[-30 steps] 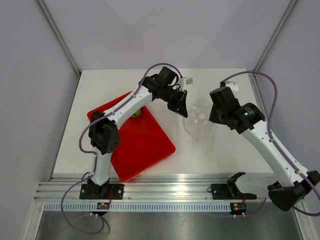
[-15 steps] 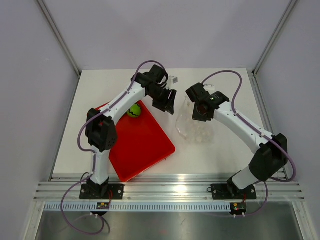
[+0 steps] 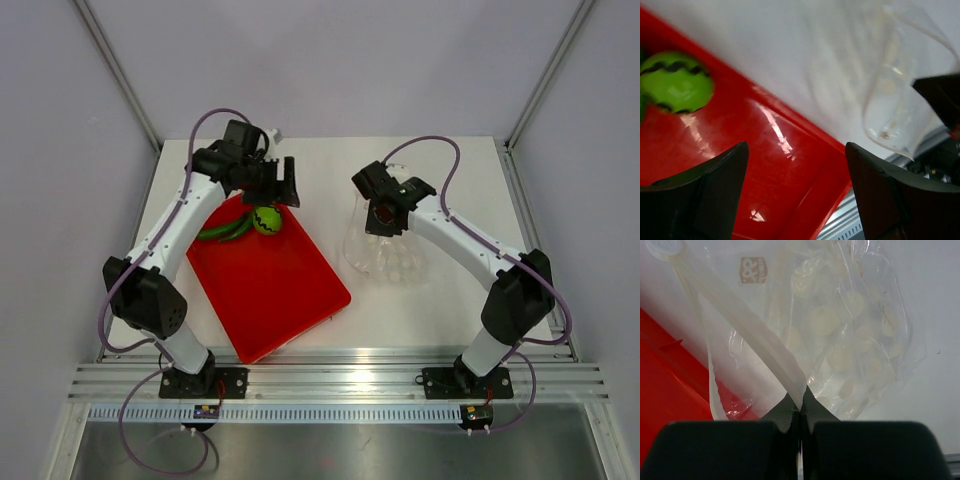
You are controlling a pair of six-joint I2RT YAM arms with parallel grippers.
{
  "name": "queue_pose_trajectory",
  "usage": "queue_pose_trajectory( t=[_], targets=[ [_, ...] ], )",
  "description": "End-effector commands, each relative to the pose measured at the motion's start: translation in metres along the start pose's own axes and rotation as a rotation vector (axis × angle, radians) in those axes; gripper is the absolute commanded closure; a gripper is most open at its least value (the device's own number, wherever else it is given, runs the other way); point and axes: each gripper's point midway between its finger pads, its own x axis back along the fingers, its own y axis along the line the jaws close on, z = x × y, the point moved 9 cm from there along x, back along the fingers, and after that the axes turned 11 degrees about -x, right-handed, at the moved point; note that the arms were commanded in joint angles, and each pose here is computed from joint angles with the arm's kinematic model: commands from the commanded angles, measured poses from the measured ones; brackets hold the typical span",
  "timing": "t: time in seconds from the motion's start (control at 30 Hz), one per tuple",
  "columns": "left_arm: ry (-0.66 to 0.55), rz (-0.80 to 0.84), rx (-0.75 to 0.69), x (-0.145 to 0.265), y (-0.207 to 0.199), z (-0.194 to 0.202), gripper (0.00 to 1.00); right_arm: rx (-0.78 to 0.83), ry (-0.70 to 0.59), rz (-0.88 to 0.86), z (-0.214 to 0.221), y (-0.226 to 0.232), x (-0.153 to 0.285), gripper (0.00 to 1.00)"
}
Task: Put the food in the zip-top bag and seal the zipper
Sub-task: Pick up the fake fruit from the bin.
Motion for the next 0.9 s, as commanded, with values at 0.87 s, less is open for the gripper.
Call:
queue_pose_trajectory(
  t=[0.87],
  targets=[
    [-0.113, -0.303, 0.665, -0.092, 0.129, 0.048, 0.03, -0.024, -0.039, -0.149, -0.003, 0.021, 0.026, 1.00]
  ],
)
